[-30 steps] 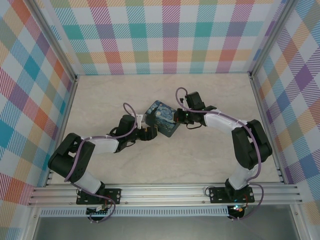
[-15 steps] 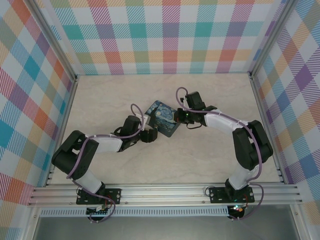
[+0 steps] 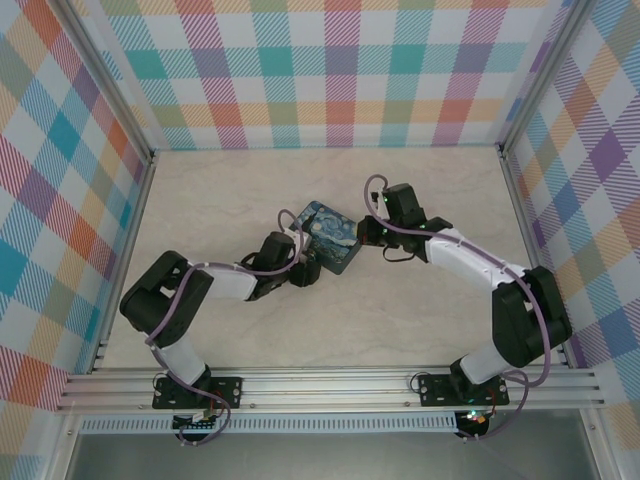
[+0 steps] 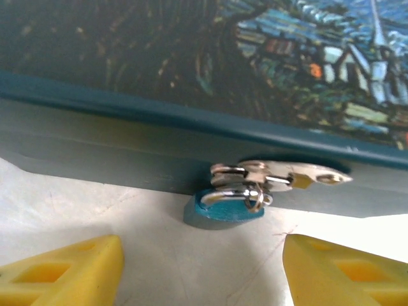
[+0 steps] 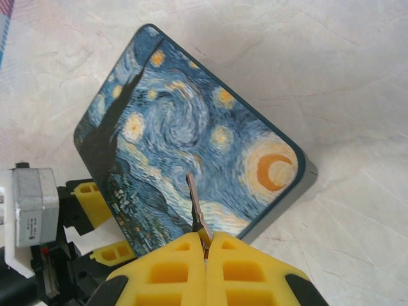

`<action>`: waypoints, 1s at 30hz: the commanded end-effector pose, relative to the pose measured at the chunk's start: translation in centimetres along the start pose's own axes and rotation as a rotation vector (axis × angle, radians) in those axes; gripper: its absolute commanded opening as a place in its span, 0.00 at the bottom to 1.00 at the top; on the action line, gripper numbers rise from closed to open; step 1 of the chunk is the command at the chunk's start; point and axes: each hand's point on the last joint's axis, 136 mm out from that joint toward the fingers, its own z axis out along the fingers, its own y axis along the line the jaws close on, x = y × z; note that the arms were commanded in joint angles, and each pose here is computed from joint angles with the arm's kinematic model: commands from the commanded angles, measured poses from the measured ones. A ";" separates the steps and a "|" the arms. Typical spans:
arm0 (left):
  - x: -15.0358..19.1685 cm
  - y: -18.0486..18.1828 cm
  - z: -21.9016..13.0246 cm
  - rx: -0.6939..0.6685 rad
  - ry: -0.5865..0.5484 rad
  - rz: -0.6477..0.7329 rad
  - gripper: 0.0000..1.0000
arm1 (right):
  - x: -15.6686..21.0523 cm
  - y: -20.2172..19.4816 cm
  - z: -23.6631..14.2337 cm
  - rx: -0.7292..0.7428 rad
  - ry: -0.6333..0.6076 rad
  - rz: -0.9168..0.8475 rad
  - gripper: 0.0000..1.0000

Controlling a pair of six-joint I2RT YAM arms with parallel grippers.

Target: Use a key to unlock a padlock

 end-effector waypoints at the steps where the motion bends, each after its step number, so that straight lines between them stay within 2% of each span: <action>1: -0.8 -0.4 0.8 -0.010 -0.009 0.061 0.67 | 0.5 -0.3 -0.6 0.023 0.002 -0.029 0.01; 8: -0.9 -0.8 1.7 -0.002 0.015 0.109 0.61 | 0.5 -0.5 -0.9 0.029 -0.006 -0.038 0.01; 17: -2.0 -1.9 1.8 0.042 0.011 0.114 0.39 | 1.1 -0.6 -1.5 0.026 -0.013 -0.047 0.01; 21: -2.7 -2.7 1.5 0.074 0.018 0.069 0.31 | 1.9 -1.0 -1.9 0.028 -0.010 -0.050 0.01; 30: -3.6 -3.2 0.6 0.078 0.055 -0.122 0.26 | 4.9 -3.1 -1.8 0.071 0.033 -0.049 0.01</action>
